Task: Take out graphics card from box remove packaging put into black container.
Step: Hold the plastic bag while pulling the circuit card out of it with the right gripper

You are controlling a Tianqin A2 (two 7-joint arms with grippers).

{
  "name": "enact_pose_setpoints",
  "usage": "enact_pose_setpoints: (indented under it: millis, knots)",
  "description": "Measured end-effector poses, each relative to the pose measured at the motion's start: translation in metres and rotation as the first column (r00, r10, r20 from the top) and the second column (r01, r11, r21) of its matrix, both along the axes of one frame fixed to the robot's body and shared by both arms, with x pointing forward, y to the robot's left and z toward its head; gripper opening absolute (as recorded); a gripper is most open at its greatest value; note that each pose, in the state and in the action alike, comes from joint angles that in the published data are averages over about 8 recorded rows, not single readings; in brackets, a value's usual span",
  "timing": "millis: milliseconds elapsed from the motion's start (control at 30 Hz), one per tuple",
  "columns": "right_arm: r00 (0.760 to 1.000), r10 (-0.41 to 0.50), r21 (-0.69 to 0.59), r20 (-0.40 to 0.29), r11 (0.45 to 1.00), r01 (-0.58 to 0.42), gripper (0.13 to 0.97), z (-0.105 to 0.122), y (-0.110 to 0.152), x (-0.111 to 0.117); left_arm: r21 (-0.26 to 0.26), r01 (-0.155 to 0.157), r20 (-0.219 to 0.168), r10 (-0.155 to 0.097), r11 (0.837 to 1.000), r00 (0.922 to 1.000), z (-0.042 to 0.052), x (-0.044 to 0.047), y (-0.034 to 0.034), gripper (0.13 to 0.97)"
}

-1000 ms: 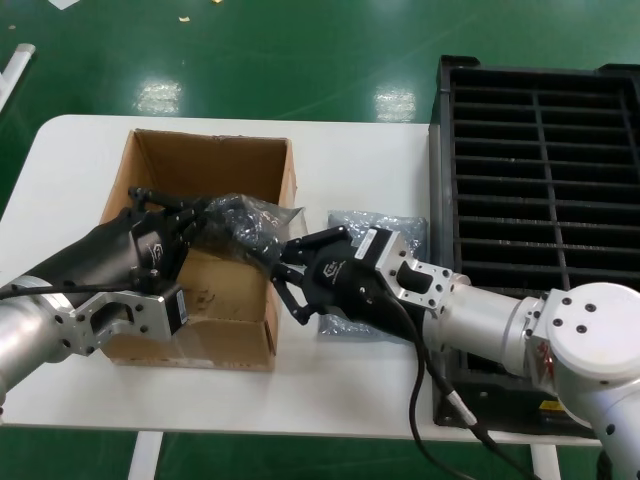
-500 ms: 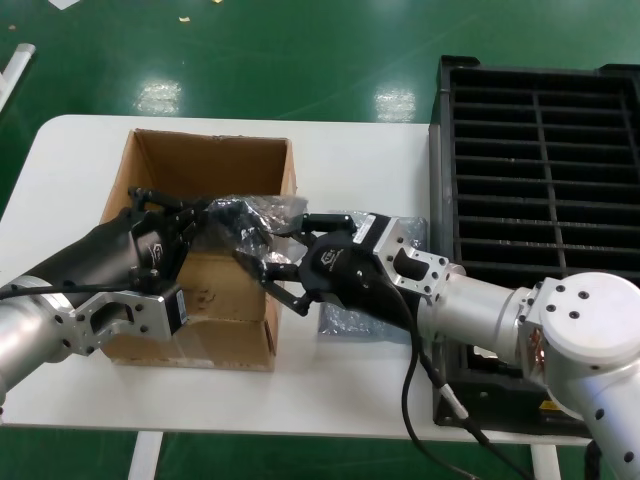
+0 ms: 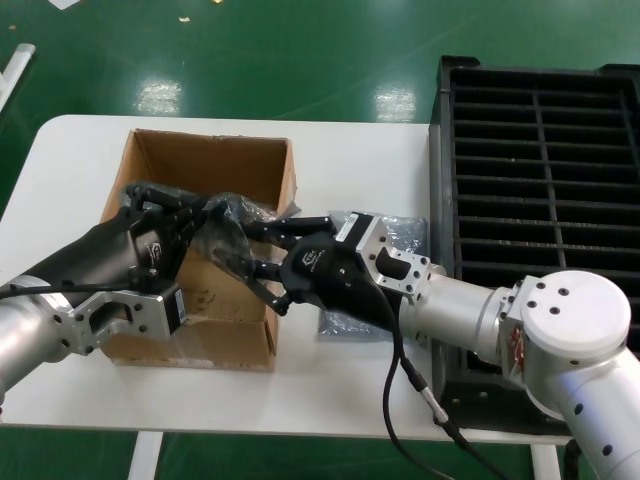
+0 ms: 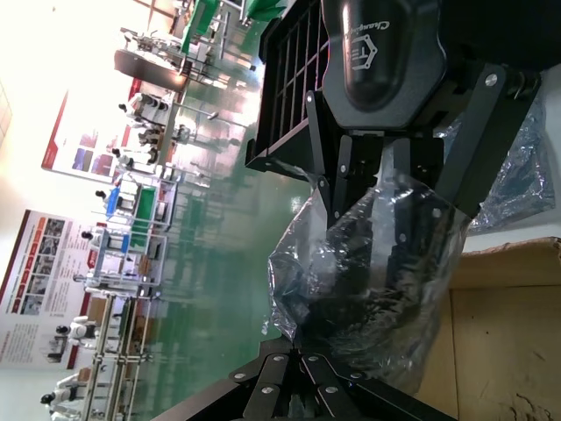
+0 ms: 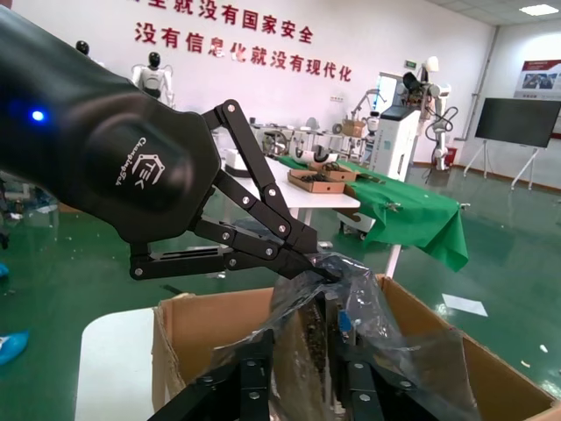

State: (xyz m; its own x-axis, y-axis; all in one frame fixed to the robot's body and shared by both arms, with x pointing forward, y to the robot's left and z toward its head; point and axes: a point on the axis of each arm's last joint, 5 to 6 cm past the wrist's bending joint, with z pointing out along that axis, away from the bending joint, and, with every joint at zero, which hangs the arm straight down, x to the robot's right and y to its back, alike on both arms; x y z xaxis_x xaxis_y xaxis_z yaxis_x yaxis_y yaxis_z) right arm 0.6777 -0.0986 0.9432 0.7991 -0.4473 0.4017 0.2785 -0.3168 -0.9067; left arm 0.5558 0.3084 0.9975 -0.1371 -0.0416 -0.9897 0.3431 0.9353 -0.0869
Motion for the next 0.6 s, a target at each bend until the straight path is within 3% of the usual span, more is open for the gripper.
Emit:
enact_pose_setpoints:
  millis: [600]
  knots:
    - [1.000, -0.008, 0.021, -0.008, 1.000, 0.008, 0.157, -0.0010, -0.0014, 0.0031, 0.000, 0.000, 0.000, 0.000, 1.000, 1.0000, 0.0000, 0.0000, 0.0000, 0.138]
